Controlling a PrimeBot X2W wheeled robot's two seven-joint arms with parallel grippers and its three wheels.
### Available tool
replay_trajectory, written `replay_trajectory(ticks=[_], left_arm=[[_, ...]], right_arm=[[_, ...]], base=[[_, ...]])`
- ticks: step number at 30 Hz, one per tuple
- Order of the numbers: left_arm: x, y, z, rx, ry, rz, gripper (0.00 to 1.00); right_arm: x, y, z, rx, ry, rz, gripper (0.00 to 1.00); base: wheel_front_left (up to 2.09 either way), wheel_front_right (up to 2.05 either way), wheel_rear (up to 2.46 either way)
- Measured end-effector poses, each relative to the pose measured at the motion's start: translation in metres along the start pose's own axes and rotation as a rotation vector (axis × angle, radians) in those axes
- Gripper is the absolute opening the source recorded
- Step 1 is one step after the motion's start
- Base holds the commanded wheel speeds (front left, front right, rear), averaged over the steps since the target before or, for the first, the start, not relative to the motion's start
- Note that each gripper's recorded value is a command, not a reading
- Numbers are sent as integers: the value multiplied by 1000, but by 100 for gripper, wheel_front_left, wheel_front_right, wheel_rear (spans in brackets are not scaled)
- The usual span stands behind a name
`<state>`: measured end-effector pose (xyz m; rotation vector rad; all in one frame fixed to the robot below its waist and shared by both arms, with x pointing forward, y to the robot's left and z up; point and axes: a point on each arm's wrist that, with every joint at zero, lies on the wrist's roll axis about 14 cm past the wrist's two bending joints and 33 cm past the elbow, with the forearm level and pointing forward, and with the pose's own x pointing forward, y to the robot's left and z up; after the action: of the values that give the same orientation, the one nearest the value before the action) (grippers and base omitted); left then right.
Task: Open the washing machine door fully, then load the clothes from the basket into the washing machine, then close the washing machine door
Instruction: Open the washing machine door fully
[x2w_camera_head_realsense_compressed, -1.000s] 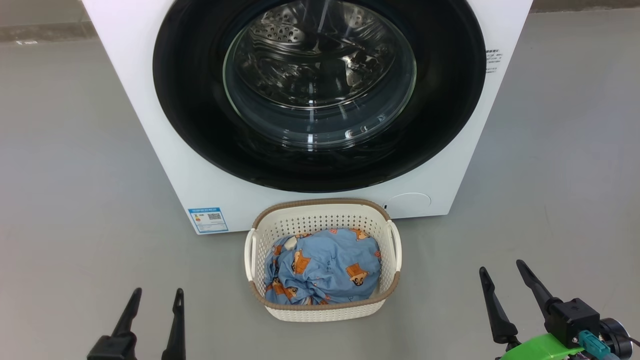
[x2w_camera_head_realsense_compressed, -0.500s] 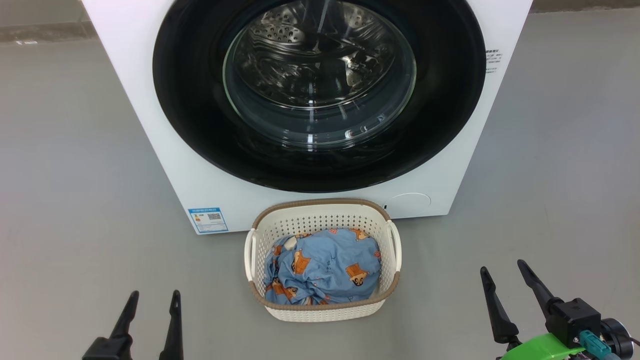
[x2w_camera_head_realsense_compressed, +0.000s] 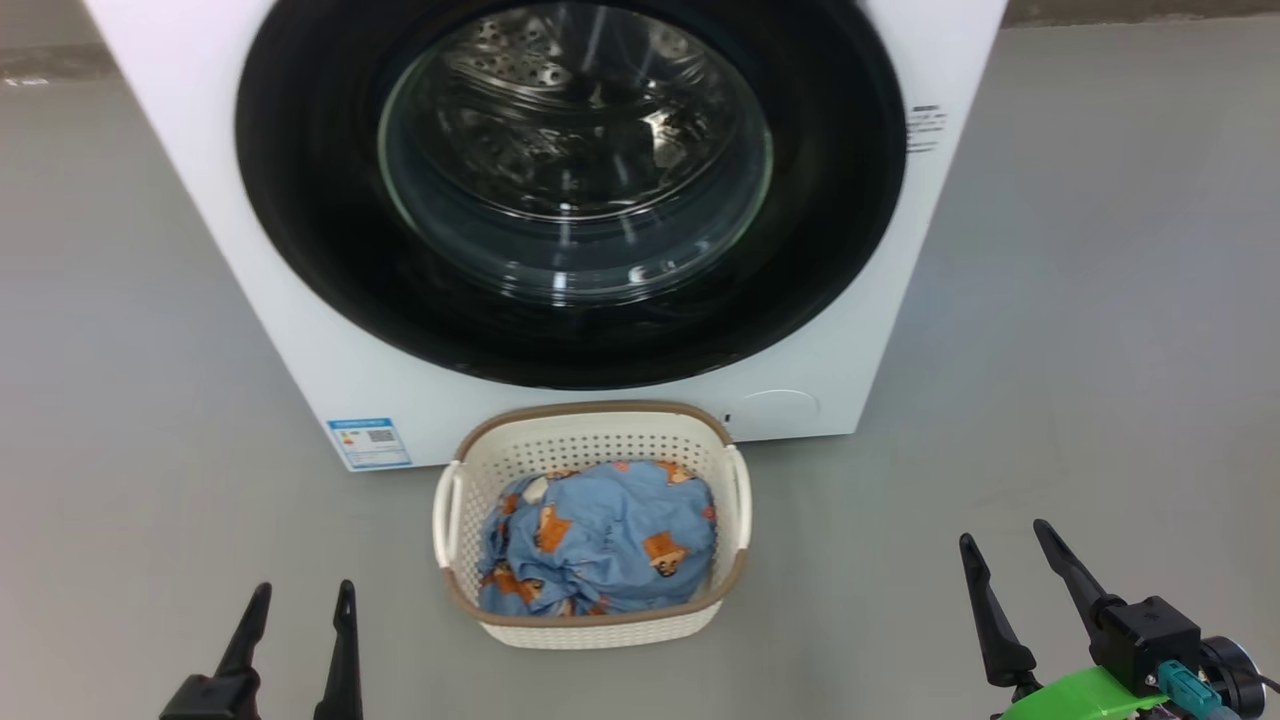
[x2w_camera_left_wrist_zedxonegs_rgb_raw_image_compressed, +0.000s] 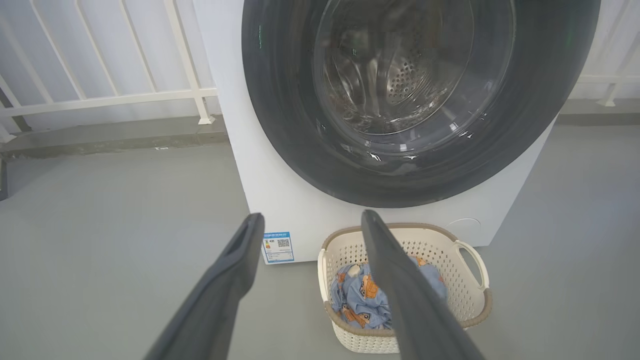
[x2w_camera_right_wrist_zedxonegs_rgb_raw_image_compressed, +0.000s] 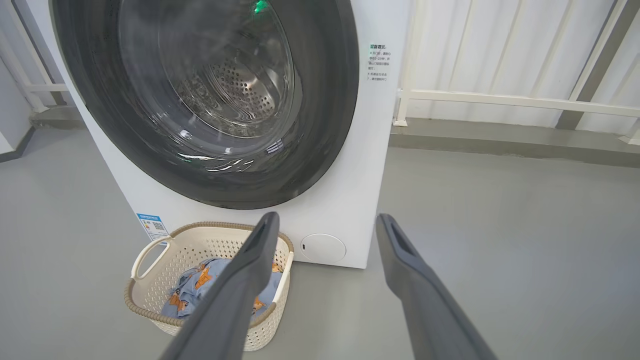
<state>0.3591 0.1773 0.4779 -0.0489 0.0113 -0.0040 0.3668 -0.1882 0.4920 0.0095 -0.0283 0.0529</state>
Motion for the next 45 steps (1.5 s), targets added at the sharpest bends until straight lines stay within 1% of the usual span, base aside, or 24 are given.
replay_trajectory(ticks=[11, 15, 21, 28, 29, 30, 31, 32, 33, 39, 42, 45], left_arm=[[1, 0, 1, -9, -3, 1, 100], [2, 1, 2, -49, -8, 12, 100], [2, 1, 1, -54, -5, 10, 100], [2, 1, 2, -57, -9, 11, 100], [2, 1, 3, -57, -10, 11, 100], [2, 1, 3, -57, -10, 10, 100], [2, 1, 3, -57, -11, 10, 100], [1, 1, 3, -57, -12, 10, 100], [1, 1, 4, -57, -13, 10, 100], [2, 0, 3, -58, -10, 9, 100], [2, 0, 1, -61, -6, 10, 100], [2, 0, 0, -63, -1, 10, 100]], right_arm=[[0, -1, -1, -1, 4, -3, 100], [1, -2, -2, -2, 6, -3, 100], [1, -2, -3, -2, 8, -4, 100], [1, -3, 0, 0, -2, -7, 100], [1, -3, 2, 5, -7, -9, 86], [1, -3, 3, 9, -11, -11, 49], [1, -3, 4, 11, -14, -11, 27], [1, -3, 5, 15, -18, -12, 2], [1, -3, 6, 15, -21, -12, 0], [2, -6, 11, 40, -38, -24, 0], [1, -16, 13, 129, -55, -72, 0], [-1, -34, 10, 295, -72, -151, 0]], base=[[121, 121, -243], [82, 82, -163], [42, 42, -84], [3, 3, -6], [0, 0, 0], [0, 0, 0], [0, 0, 0], [0, 0, 0], [0, 0, 0], [0, 0, 0], [0, 0, 0], [0, 0, 0]])
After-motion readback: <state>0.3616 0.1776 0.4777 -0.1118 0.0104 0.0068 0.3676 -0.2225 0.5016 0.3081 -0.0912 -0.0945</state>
